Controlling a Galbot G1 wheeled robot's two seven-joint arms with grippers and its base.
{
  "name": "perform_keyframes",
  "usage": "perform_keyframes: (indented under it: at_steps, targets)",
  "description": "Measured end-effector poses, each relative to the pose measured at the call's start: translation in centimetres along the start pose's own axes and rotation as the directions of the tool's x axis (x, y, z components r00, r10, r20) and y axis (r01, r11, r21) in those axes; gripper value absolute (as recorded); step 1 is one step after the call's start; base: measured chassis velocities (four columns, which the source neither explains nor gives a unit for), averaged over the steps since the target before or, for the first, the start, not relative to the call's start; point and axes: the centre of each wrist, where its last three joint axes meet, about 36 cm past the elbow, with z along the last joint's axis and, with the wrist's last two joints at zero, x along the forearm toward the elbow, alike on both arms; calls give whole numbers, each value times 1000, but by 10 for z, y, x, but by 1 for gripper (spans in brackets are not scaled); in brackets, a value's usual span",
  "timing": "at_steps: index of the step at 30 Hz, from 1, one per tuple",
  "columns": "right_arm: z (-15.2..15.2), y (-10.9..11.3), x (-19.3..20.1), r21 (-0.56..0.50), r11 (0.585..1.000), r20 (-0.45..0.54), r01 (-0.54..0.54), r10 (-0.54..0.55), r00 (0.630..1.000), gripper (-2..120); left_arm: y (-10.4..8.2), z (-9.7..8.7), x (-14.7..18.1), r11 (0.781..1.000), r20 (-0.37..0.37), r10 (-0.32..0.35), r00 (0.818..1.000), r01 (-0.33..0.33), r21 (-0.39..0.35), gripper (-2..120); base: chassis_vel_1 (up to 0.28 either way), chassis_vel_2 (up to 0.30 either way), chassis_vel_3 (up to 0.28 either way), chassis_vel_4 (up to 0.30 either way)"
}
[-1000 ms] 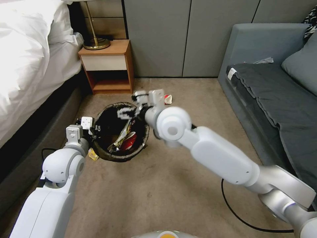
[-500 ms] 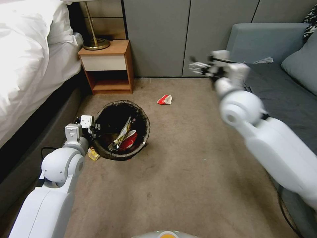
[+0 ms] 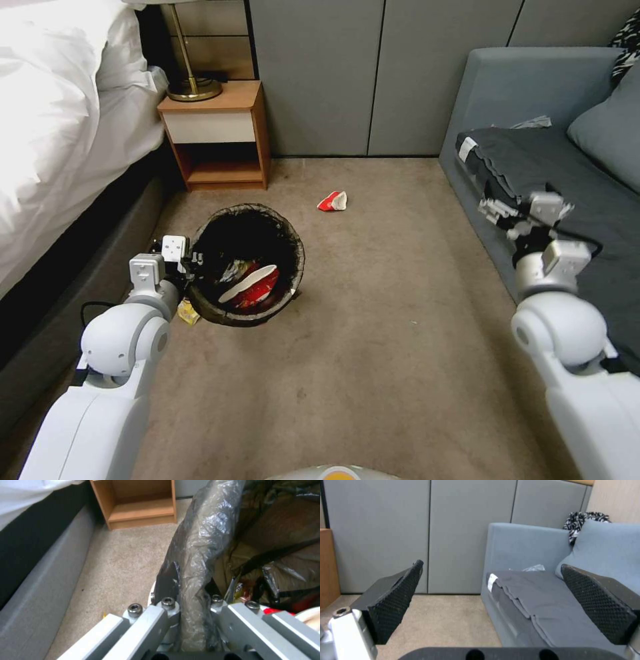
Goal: Pick up the trash bin, then pick up the garbage from the floor and place it into the trash bin.
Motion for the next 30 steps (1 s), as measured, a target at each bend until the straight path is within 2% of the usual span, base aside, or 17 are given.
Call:
perform_keyframes:
  at_steps: [9, 30]
  targets:
    - [15, 14, 8, -27, 999, -33, -29, 28, 999, 100, -5, 3, 5, 1000, -3, 10, 1000, -10, 8, 0, 0, 0, 0, 0]
    - [36, 15, 5, -26, 998, -79, -58, 56, 995, 100, -8, 1, 6, 1000, 4, 17, 1000, -17, 8, 0, -5, 5, 6, -4]
